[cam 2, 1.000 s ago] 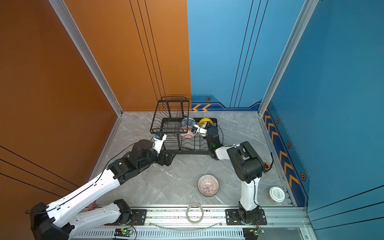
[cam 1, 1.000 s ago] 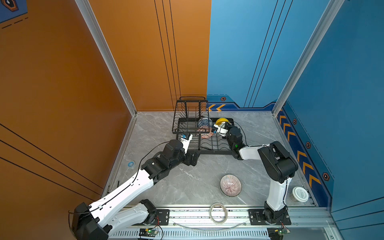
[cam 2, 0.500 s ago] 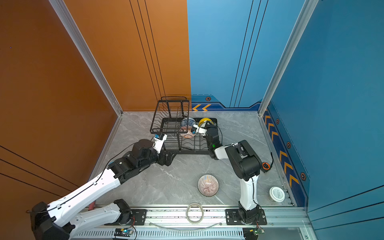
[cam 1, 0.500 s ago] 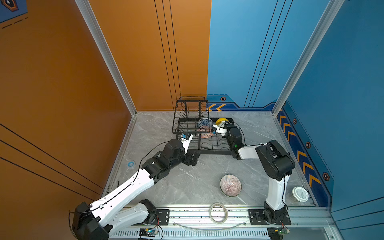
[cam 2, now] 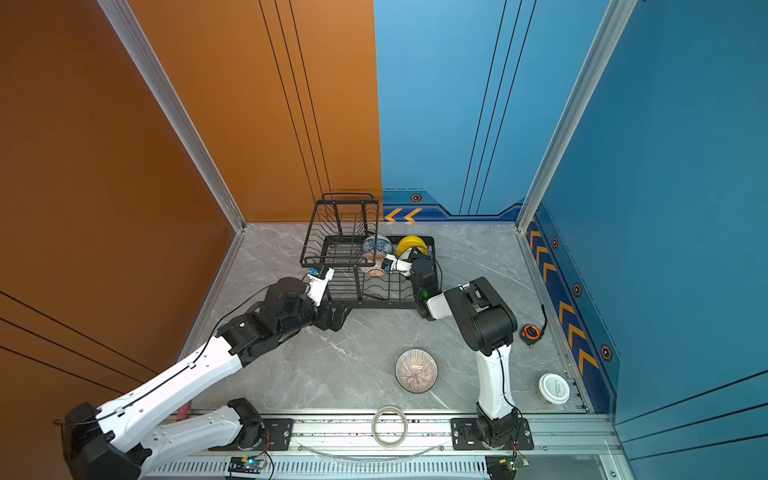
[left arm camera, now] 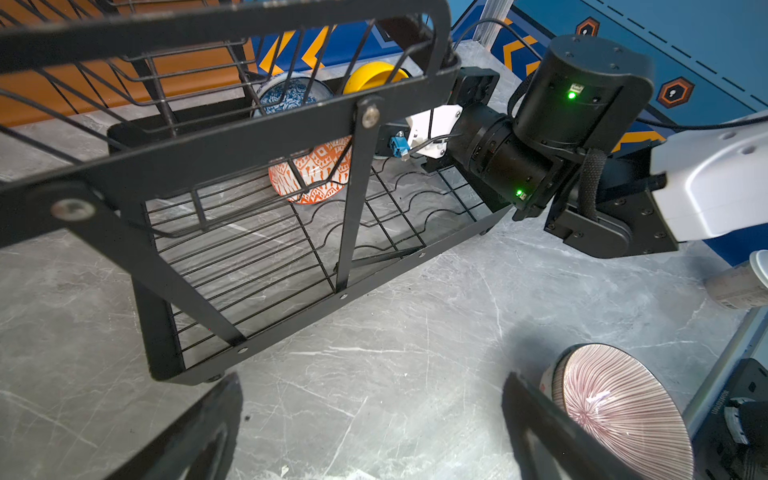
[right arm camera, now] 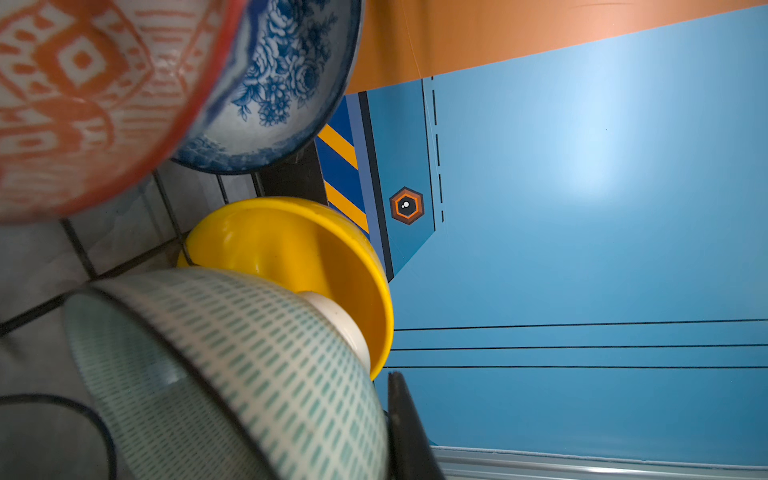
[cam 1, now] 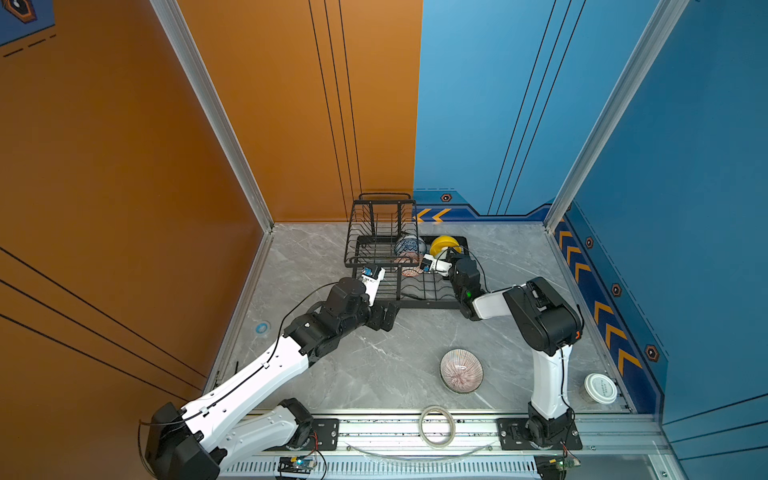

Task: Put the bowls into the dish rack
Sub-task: 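Set the pale green bowl upright beside the yellow bowl with the right gripper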

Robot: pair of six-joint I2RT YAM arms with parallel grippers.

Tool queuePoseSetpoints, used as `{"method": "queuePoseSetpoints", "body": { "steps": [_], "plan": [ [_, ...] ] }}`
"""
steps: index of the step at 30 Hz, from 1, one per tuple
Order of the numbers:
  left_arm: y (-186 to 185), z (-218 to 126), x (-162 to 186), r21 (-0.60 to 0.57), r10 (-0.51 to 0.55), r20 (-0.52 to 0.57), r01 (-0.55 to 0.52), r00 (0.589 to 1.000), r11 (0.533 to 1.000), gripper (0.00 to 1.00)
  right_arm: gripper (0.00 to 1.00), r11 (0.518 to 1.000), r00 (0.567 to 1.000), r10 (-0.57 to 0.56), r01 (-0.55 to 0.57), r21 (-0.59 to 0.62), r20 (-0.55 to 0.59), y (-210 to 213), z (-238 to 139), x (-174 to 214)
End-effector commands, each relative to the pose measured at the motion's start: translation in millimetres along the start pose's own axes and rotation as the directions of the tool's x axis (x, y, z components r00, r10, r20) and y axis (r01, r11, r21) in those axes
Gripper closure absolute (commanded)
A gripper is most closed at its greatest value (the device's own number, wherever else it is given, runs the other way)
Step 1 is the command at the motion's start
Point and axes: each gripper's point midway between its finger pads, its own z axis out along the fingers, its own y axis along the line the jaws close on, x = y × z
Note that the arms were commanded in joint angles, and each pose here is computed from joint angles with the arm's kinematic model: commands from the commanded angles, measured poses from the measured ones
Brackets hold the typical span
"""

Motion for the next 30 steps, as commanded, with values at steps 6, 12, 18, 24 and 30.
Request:
{"method": "queuePoseSetpoints", "body": {
  "steps": [6, 12, 18, 24, 30],
  "plan": [
    [1, 5, 1, 0.018, 0.006, -0.007, -0.006, 1.0, 1.0, 0.02, 1.0, 0.997, 0.999, 0.027, -0.028, 0.069, 0.027, -27, 2, -8],
    [2, 4, 3, 0.017, 0.005, -0.007, -0.005, 1.0, 1.0, 0.02, 1.0, 0.997, 0.997, 0.07, -0.071, 0.037, 0.037, -28, -1, -10],
    [5, 2, 7, 0.008, -0.001, -0.008, 0.001, 1.0, 1.0, 0.02, 1.0, 0.997, 0.996, 0.082, -0.082, -0.004, 0.023, -26, -1, -9],
    [6, 0, 8, 0.007, -0.005, -0.009, 0.005, 1.0, 1.0, 0.02, 1.0, 0.993, 0.997, 0.07, -0.071, -0.091, -0.012, -19, 1, -8],
    [6, 1, 9, 0.01, -0.007, -0.01, 0.007, 1.0, 1.0, 0.02, 1.0, 0.988, 0.998, 0.045, -0.049, -0.147, -0.036, -11, 2, -8]
  ]
}}
